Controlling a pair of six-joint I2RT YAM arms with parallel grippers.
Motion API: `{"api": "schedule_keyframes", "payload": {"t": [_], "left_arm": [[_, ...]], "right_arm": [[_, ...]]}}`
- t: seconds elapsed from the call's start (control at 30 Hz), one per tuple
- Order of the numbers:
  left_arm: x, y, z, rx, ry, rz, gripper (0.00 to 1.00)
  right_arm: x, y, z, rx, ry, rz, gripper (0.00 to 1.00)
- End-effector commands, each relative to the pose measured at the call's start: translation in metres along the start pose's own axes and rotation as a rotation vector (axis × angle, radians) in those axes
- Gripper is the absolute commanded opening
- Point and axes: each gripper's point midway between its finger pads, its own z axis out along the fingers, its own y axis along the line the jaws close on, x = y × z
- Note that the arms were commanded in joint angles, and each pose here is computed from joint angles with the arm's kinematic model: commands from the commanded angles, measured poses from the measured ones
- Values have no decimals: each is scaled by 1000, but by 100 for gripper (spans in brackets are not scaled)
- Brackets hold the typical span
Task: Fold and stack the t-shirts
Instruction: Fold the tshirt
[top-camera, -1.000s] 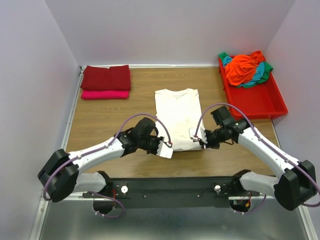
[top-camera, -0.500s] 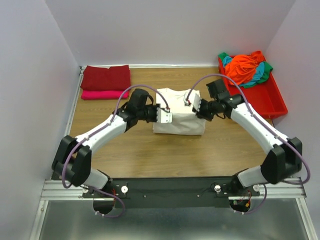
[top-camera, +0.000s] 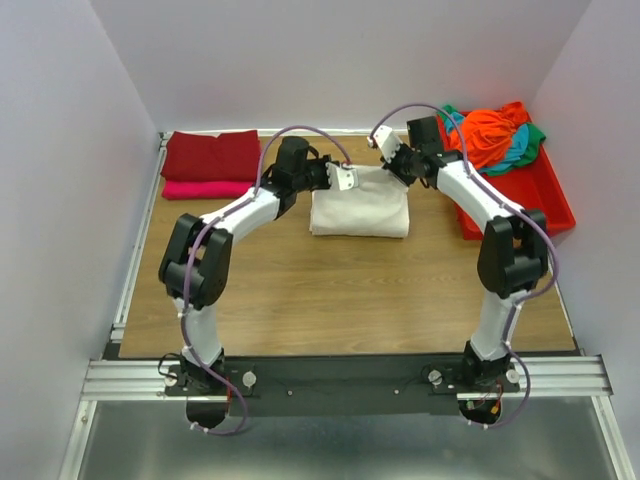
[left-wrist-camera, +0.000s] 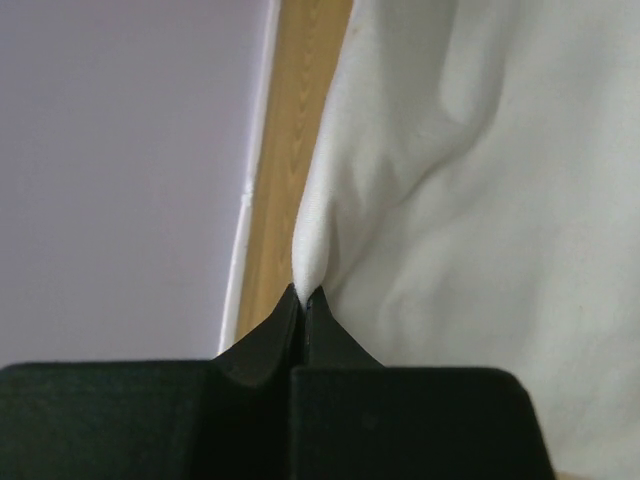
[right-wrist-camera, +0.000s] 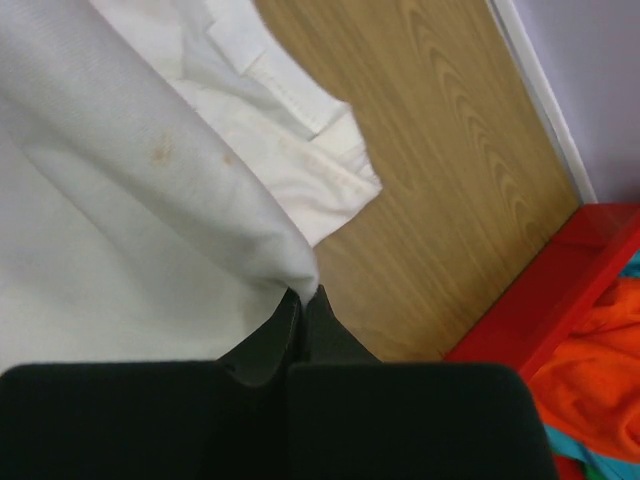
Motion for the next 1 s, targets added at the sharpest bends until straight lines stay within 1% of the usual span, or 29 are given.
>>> {"api": "schedule_keyframes", "payload": {"t": [0.0, 0.03, 0.07, 0.1, 0.17, 0.23, 0.37, 0.4, 0.67, 0.97], "left_arm": [[5, 68, 12, -217, 7, 34, 0], [20, 62, 24, -206, 33, 12, 0], [17, 75, 27, -233, 32, 16, 0], [30, 69, 37, -217, 51, 5, 0], [35, 76, 43, -234, 63, 6, 0], [48, 72, 52, -231, 89, -2, 0], [62, 68, 61, -200, 111, -25, 0], [65, 62, 65, -179, 111, -34, 0], [74, 44, 70, -129, 102, -97, 0], [74, 48, 76, -129, 100, -125, 0]], "right_arm": [[-12, -44, 24, 126, -17, 33, 1], [-9, -46, 32, 128, -7, 39, 1], [-8, -52, 44, 137, 1, 43, 1], [-5, -54, 51, 140, 8, 53, 1], [2, -56, 68, 145, 30, 65, 1], [-2, -63, 74, 160, 20, 74, 1], [3, -62, 88, 153, 31, 71, 1], [8, -61, 93, 151, 41, 70, 1], [13, -61, 103, 151, 50, 78, 1], [18, -58, 107, 149, 65, 77, 1]]}}
